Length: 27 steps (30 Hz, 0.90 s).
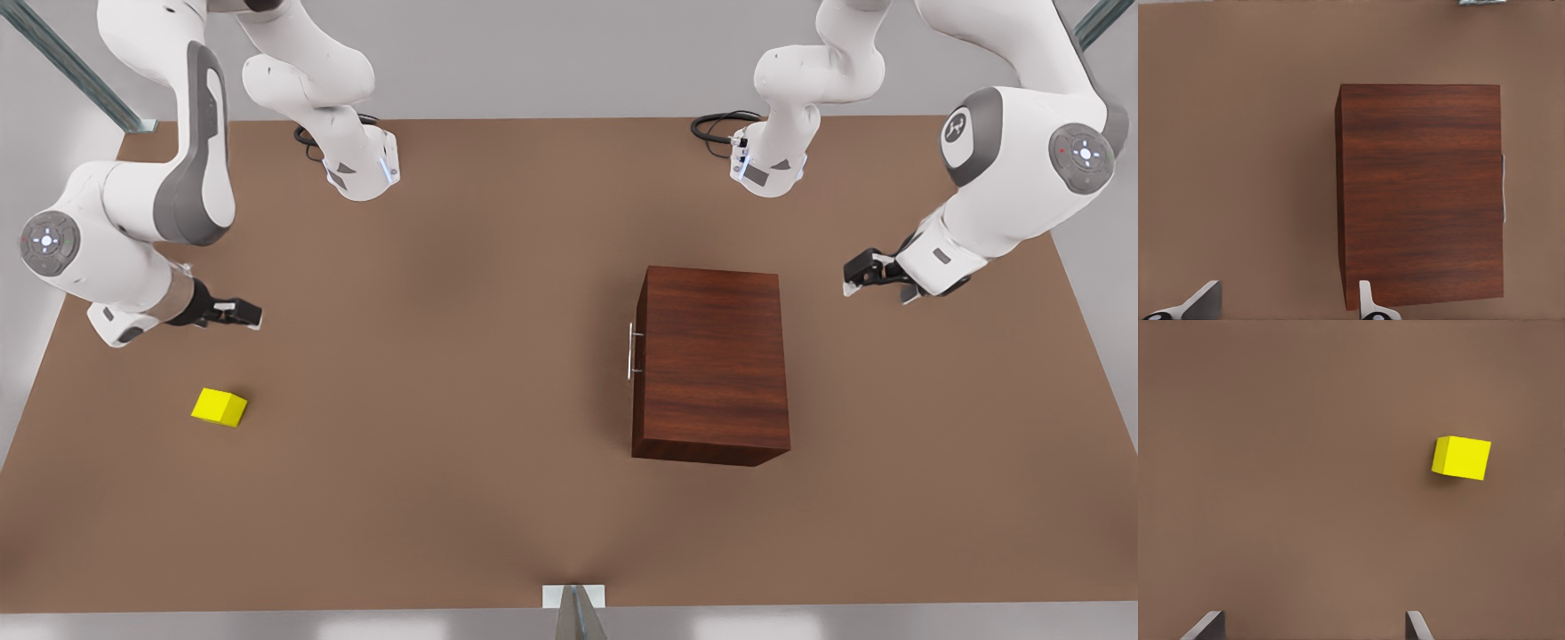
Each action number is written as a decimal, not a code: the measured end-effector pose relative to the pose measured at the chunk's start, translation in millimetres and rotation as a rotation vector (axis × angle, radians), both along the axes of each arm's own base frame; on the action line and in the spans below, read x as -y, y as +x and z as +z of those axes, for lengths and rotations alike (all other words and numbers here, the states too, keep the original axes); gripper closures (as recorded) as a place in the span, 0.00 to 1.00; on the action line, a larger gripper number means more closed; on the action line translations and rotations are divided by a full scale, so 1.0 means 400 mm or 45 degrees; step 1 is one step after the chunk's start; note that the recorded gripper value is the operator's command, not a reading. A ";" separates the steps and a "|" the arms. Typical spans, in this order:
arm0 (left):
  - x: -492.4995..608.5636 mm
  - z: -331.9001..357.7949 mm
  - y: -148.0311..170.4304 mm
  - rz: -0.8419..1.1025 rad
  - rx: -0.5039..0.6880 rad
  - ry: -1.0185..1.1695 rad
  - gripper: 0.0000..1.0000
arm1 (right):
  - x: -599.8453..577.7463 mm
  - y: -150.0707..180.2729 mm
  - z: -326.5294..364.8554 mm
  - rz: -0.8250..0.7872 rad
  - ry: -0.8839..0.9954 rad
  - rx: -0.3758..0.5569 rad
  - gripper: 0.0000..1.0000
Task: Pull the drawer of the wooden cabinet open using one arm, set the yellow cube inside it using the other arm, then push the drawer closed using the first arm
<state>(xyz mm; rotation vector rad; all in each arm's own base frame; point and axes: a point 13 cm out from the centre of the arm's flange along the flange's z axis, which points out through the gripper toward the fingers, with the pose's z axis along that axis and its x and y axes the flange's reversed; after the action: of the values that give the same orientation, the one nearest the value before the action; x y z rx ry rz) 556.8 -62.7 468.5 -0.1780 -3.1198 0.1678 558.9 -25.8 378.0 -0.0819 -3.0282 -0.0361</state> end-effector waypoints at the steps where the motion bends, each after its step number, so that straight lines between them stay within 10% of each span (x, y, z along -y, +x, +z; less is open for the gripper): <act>1: 0.004 0.000 0.004 -0.003 0.005 -0.001 0.00 | 0.000 0.005 -0.001 0.001 -0.001 0.005 0.00; 7: 0.150 -0.042 0.069 -0.074 -0.003 0.038 0.00 | -0.004 0.053 -0.012 0.006 -0.013 0.025 0.00; 12: 0.849 -0.179 -0.088 -0.539 0.008 0.175 0.00 | 0.084 0.077 -0.068 -0.070 -0.032 -0.005 0.00; 27: 0.988 -0.531 -0.031 -0.225 0.139 0.485 0.00 | 0.421 0.154 -0.291 -0.336 -0.060 -0.077 0.00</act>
<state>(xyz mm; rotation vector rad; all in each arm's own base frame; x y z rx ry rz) 544.4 -458.1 256.2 -0.4641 -3.1415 -0.4480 620.6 -194.0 261.7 -0.4767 -2.9359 0.0148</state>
